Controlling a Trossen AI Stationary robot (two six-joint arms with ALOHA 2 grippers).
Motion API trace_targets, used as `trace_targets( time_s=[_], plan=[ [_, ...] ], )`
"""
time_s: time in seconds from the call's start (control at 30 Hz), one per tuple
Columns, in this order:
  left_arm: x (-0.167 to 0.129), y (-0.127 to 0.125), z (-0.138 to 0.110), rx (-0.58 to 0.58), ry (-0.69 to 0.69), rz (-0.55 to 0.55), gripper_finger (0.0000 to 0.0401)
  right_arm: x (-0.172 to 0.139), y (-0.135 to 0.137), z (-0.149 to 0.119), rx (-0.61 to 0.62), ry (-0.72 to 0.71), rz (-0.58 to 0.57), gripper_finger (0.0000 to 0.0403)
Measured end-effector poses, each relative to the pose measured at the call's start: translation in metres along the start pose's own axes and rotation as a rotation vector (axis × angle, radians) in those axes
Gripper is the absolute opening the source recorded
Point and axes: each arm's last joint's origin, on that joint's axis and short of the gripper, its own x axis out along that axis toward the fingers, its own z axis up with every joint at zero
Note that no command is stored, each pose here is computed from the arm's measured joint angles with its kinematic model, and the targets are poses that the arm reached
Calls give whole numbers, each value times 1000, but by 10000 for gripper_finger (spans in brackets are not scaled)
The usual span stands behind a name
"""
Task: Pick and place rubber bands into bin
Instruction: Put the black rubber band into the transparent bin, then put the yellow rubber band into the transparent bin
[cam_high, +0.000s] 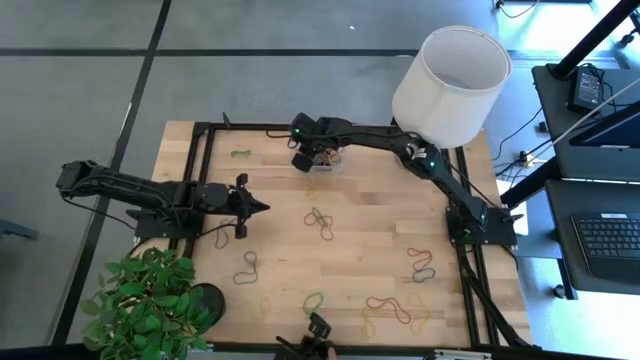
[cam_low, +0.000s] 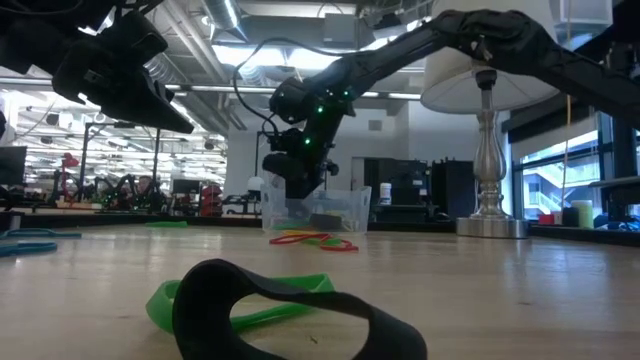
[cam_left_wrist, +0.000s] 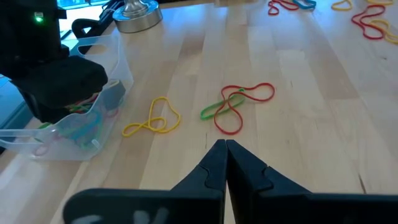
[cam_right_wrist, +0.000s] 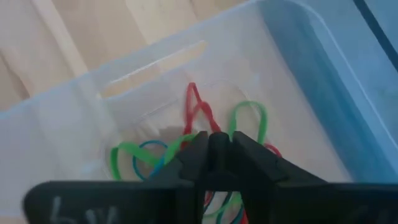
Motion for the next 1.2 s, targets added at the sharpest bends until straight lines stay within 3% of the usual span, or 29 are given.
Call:
trace_targets(
  time_s=[0.23, 0.47, 0.7, 0.97, 1.2],
  plan=[
    [0, 0, 0, -8, -1, 0, 1, -2, 0, -2, -11, 22, 0, 127],
    [0, 0, 0, -9, -1, 12, 1, -32, -6, 2, -25, 46, 2, 134],
    [0, 2, 0, -8, 4, 59, 3, -88, 2, 6, -37, 37, 15, 98],
    [0, 1, 0, -33, 5, 55, 3, -152, 38, 5, -123, -15, 73, 8],
    [0, 1, -1, -35, 8, 54, 1, -188, 76, -26, -173, -45, 138, 9]
  ],
)
